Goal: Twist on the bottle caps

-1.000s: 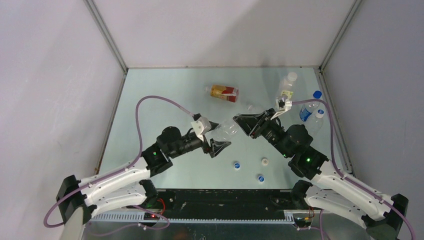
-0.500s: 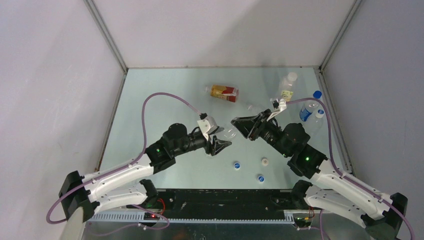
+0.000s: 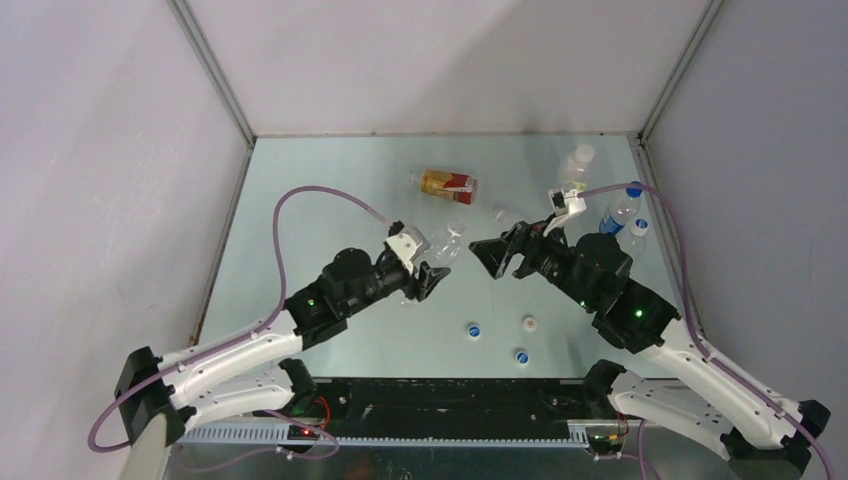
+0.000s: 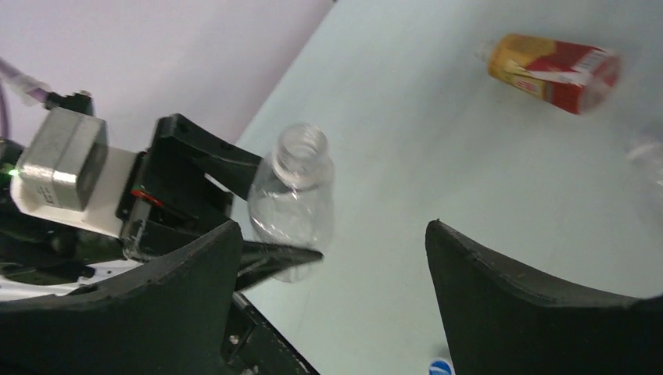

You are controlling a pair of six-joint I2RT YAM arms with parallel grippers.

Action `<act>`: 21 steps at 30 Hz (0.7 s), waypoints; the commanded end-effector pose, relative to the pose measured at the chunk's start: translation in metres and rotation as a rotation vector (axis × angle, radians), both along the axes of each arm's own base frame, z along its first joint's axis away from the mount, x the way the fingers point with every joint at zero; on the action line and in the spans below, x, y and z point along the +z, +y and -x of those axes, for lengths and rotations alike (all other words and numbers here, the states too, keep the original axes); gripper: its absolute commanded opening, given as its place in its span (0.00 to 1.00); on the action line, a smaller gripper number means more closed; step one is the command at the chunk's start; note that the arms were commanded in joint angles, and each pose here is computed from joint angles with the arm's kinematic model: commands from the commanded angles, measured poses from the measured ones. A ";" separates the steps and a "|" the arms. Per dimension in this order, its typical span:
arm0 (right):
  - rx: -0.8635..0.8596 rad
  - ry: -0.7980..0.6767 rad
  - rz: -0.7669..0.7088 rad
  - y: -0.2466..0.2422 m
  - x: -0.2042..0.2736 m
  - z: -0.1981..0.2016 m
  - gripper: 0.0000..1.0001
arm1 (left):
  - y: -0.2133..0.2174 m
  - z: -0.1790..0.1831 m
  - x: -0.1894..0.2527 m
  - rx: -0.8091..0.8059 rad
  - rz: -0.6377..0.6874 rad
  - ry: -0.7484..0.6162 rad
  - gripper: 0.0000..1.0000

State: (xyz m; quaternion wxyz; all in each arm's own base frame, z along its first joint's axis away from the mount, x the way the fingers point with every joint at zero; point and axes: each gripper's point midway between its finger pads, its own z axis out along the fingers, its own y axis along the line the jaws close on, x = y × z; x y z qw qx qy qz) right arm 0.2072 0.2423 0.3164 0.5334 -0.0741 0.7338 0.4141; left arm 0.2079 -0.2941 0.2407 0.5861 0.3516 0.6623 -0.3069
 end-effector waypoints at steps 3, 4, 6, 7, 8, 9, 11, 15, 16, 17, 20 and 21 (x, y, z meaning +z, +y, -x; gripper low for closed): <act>-0.143 0.120 0.168 -0.044 -0.022 -0.005 0.92 | 0.040 -0.038 0.011 0.249 -0.013 -0.053 0.41; -0.164 0.172 0.206 -0.052 -0.035 -0.004 0.92 | 0.045 -0.040 0.013 0.264 -0.008 -0.053 0.41; -0.179 0.238 0.252 -0.060 -0.046 -0.002 0.92 | 0.059 -0.049 0.018 0.332 0.001 -0.055 0.41; -0.181 0.258 0.268 -0.061 -0.049 -0.001 0.92 | 0.066 -0.052 0.019 0.354 -0.003 -0.054 0.41; -0.181 0.298 0.304 -0.065 -0.059 0.003 0.94 | 0.072 -0.054 0.024 0.377 0.003 -0.066 0.41; -0.177 0.322 0.324 -0.066 -0.064 0.004 0.95 | 0.080 -0.055 0.027 0.399 0.007 -0.070 0.41; -0.132 0.401 0.368 -0.065 -0.080 0.014 0.98 | 0.095 -0.058 0.031 0.451 0.010 -0.074 0.41; -0.055 0.521 0.359 -0.055 -0.096 0.022 0.99 | 0.126 -0.060 0.036 0.562 0.004 -0.094 0.42; -0.058 0.535 0.355 -0.055 -0.097 0.022 0.99 | 0.131 -0.061 0.036 0.577 -0.005 -0.101 0.42; -0.083 0.552 0.353 -0.057 -0.100 0.019 0.99 | 0.137 -0.059 0.038 0.588 -0.006 -0.108 0.42; -0.091 0.546 0.368 -0.059 -0.107 0.016 0.99 | 0.149 -0.056 0.036 0.614 -0.031 -0.121 0.43; -0.073 0.535 0.383 -0.058 -0.110 0.016 0.99 | 0.152 -0.054 0.036 0.617 -0.031 -0.128 0.43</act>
